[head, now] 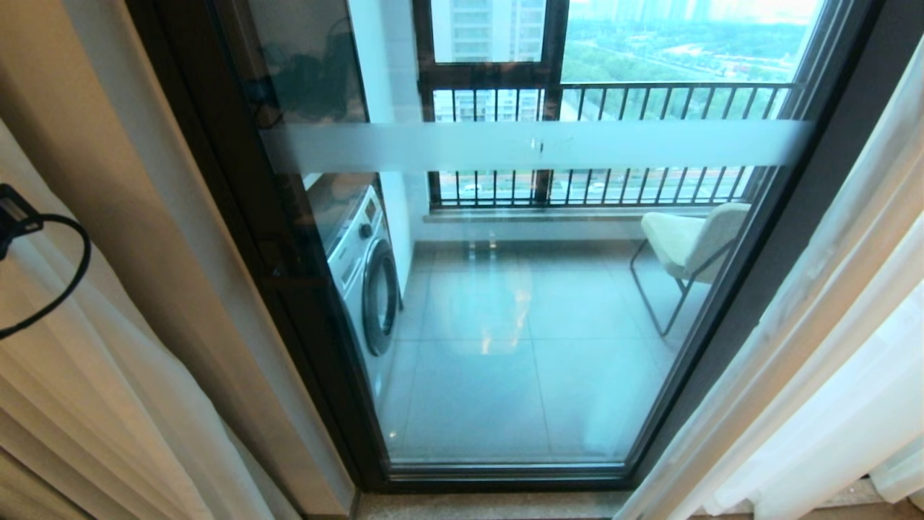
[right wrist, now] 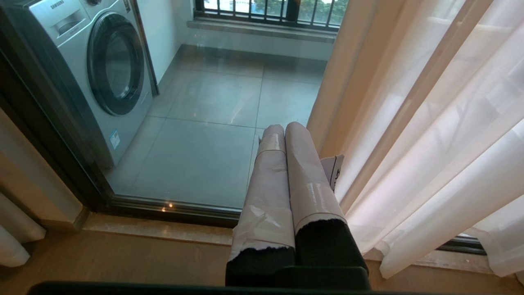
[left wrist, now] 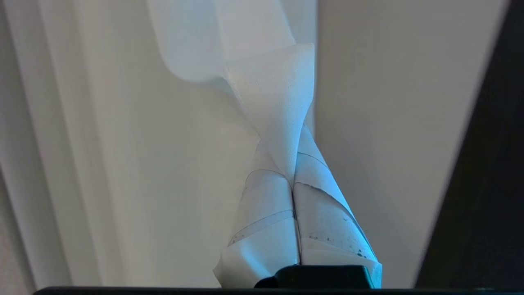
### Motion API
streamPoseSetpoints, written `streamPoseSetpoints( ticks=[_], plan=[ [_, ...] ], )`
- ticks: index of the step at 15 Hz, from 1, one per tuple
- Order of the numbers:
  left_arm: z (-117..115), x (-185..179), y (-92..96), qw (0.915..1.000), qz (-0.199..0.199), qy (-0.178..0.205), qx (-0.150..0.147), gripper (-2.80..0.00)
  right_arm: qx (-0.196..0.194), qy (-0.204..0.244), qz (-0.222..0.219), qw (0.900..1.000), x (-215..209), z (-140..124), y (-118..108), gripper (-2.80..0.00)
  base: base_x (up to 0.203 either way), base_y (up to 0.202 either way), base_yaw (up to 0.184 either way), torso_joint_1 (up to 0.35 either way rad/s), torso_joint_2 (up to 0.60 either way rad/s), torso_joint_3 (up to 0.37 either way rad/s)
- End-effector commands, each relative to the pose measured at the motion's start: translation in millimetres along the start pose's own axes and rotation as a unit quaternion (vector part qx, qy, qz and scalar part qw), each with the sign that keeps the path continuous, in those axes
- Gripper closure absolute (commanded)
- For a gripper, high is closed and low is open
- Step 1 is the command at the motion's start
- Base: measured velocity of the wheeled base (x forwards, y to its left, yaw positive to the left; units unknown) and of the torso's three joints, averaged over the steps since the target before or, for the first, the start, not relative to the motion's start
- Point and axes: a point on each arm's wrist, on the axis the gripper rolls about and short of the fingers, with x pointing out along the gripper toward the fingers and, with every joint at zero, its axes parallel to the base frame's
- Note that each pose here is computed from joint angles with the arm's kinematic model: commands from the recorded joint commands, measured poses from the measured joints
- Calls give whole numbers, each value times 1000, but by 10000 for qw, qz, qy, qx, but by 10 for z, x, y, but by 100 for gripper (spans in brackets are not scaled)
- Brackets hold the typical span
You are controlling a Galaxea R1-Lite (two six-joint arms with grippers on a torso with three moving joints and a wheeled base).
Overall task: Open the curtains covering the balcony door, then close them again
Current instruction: Close the inner curtains on both sides
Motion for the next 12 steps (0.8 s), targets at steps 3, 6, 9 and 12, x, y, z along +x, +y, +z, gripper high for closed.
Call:
streamPoseSetpoints(
  ticks=[3,6,9,12],
  plan=[
    [162,-124,-212,9989,-384,-188,-212,0,-7,6,12,10000,1,0,0,0,0,0,0,0,0,0],
    [212,-290,-356,9944,-995,-120,-340,0,-7,7,5,10000,1,0,0,0,0,0,0,0,0,0],
    [274,-407,-334,9916,-1244,-122,-334,0,-7,7,5,10000,1,0,0,0,0,0,0,0,0,0],
    [252,-588,-351,9891,-1423,63,-363,0,-7,7,5,10000,1,0,0,0,0,0,0,0,0,0]
  ],
)
